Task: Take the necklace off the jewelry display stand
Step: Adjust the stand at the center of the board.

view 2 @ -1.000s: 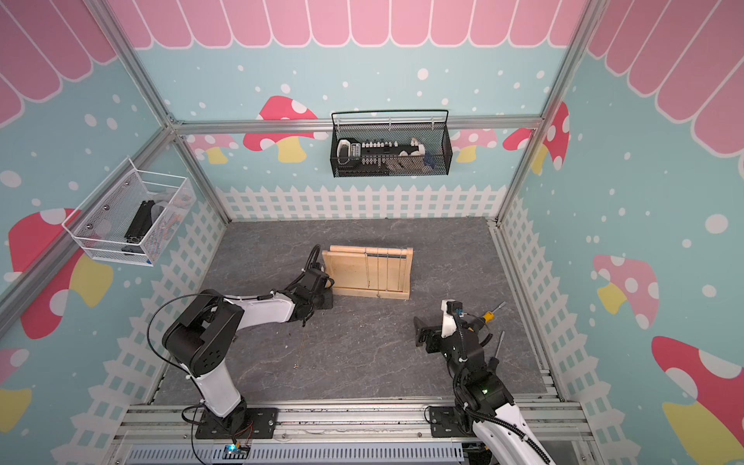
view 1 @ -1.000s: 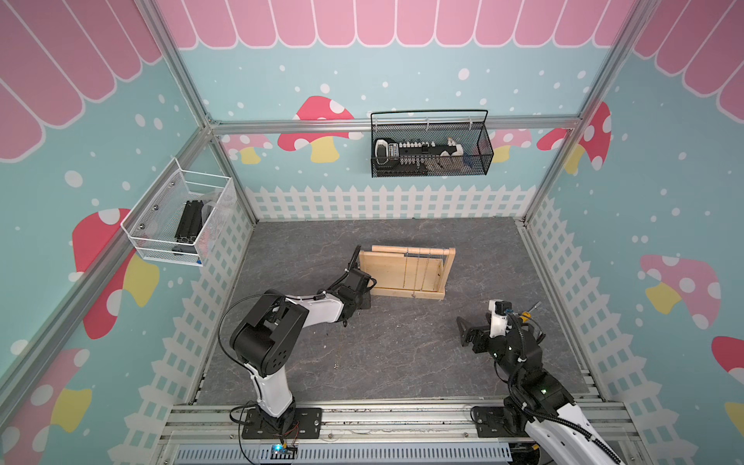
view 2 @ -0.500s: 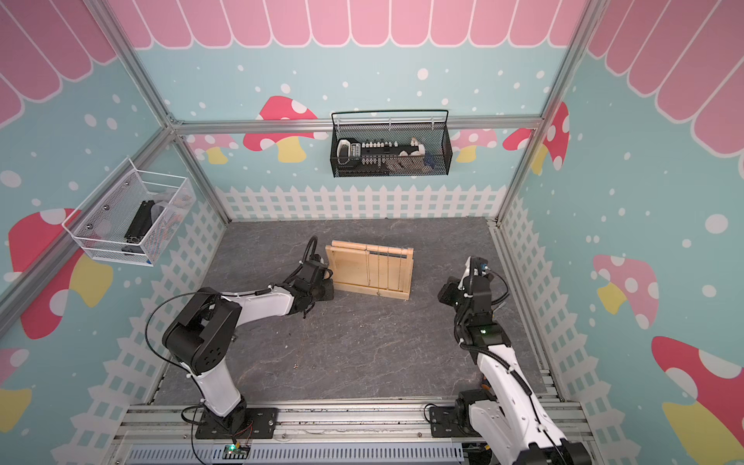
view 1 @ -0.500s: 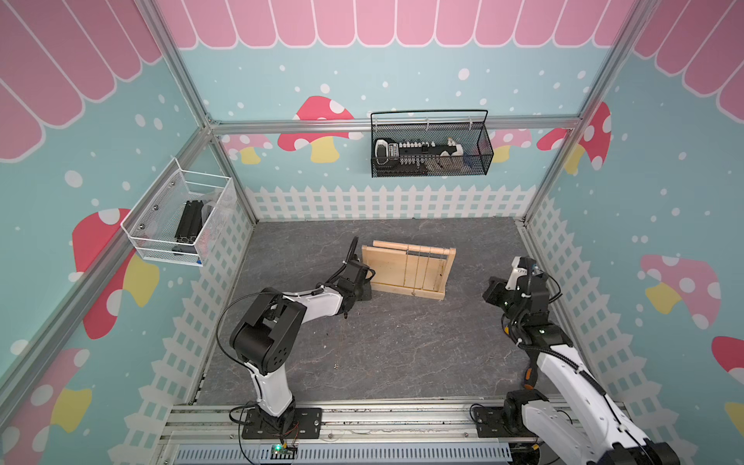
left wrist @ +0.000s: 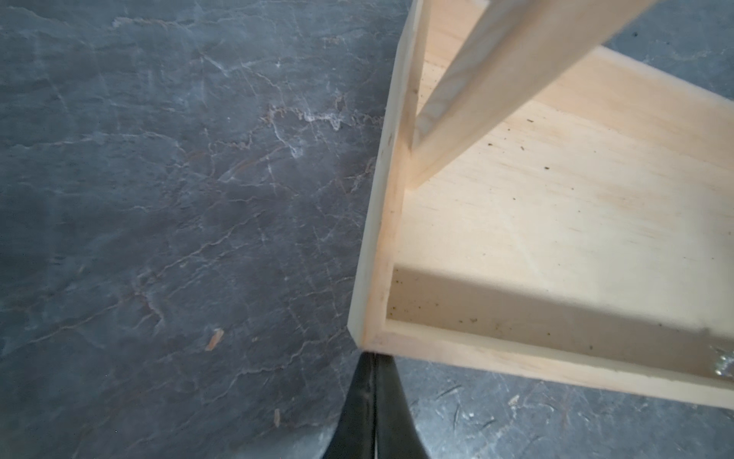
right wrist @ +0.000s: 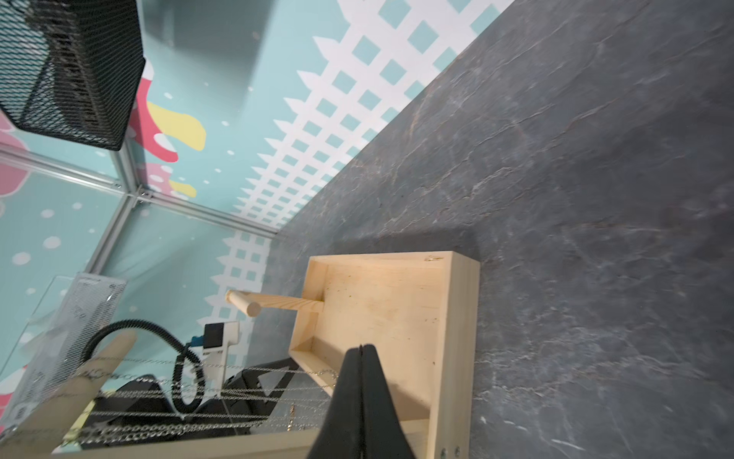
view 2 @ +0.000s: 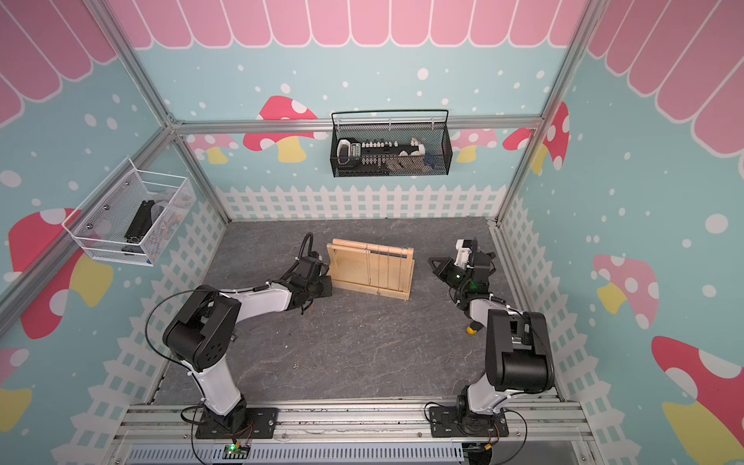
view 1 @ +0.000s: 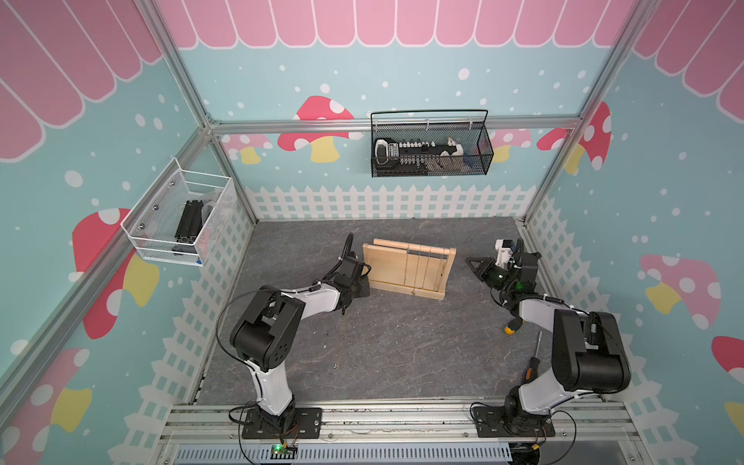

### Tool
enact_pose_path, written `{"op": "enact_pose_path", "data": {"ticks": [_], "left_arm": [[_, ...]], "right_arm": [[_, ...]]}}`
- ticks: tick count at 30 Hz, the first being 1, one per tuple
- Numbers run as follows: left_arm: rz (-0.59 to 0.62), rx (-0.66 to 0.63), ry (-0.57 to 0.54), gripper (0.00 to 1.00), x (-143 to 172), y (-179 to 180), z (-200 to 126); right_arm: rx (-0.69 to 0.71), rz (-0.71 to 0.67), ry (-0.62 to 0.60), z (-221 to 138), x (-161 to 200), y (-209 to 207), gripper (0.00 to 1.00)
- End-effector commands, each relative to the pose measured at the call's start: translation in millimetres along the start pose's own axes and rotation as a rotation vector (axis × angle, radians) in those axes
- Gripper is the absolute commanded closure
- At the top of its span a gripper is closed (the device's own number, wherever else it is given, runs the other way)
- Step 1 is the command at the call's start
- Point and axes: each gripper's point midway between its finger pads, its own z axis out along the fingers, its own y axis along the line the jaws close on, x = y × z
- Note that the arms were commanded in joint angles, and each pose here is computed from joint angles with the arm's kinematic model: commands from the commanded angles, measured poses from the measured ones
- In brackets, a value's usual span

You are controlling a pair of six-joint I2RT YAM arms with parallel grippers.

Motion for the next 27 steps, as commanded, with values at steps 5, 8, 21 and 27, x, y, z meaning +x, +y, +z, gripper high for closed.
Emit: {"op": "enact_pose_path", "data": {"ticks": [5, 8, 21, 27], "left_arm": [[0.012, 0.022, 0.001, 1.00, -7, -6, 9], [0.013, 0.025, 0.006, 1.00, -7, -7, 11], [0.016, 0.024, 0.009, 1.00, -6, -7, 10], [0.020, 0.013, 0.006, 1.00, -4, -4, 7]], "right_arm": [[-0.232, 0.017, 0.099, 4, 7, 38, 1.00], [-0.263, 0.033, 0.131, 4, 16, 36, 0.98], [-0.254, 0.053, 0.242, 20, 62, 28, 0.97], [-0.244, 0.035, 0.257, 20, 74, 32, 0.95]]}}
